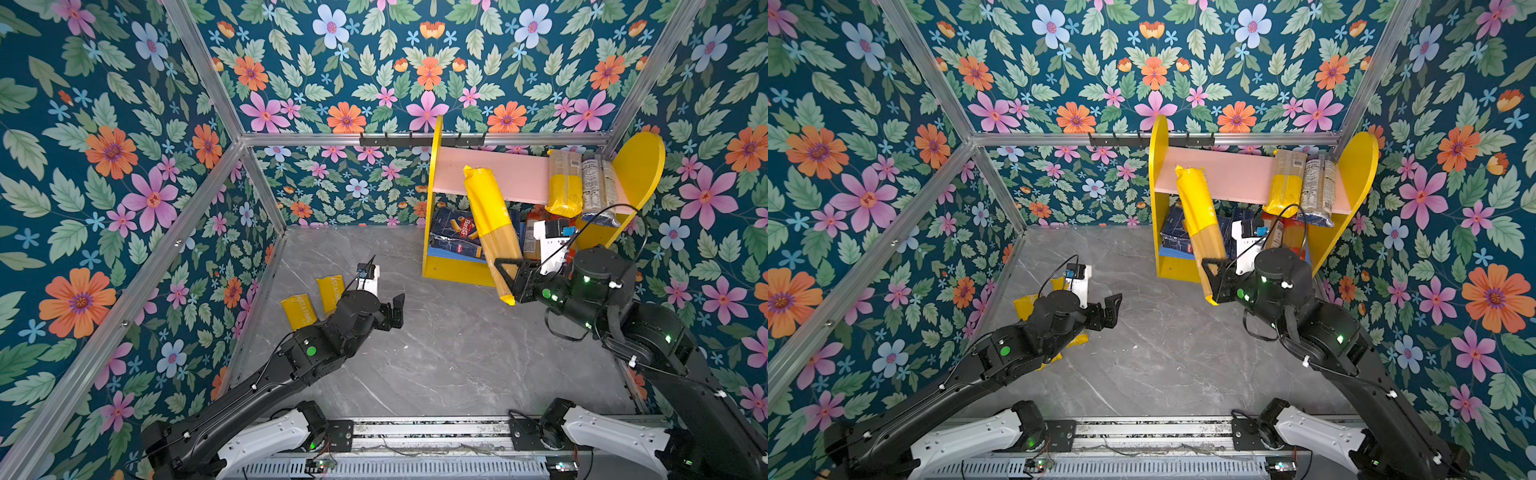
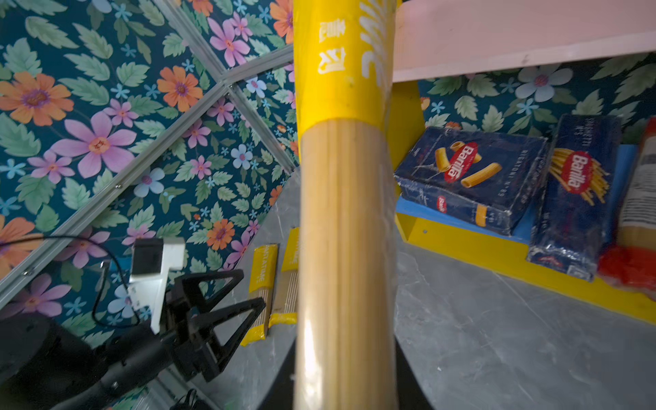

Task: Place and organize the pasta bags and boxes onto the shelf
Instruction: 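Raise the PASTATIME pack onto the pink top shelf with the right gripper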

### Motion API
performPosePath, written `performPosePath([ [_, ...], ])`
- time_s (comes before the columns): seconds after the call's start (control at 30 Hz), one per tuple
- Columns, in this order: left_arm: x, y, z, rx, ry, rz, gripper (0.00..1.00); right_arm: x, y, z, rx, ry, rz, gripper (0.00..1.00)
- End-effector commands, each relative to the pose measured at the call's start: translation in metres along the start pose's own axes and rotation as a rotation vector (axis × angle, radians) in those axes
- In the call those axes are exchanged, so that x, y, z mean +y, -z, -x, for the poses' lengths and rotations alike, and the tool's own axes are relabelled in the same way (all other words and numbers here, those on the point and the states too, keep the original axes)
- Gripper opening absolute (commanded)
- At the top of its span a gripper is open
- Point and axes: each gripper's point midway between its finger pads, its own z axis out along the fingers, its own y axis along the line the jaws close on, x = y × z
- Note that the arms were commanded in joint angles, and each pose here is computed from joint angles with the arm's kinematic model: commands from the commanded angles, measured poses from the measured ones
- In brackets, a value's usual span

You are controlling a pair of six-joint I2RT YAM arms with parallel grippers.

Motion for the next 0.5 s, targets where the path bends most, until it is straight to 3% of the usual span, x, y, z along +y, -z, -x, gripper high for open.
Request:
performPosePath([
  [0.0,-0.008,-0.001,0.014,-0.039,-0.016,-0.024,0.99,0.001,-0.003,0.055,-0.157,-0.006,0.003,0.0],
  [0.27,-0.011,0.0,0.019,-0.054,-0.014,-0.034,0.99,-0.026,-0.021,0.131,-0.285,0.049,-0.159,0.0],
  [0.47,-0.009,-0.003,0.017,-0.052,-0.015,-0.022,0.98,-0.045,-0.047,0.165,-0.381,0.114,-0.314,0.0],
])
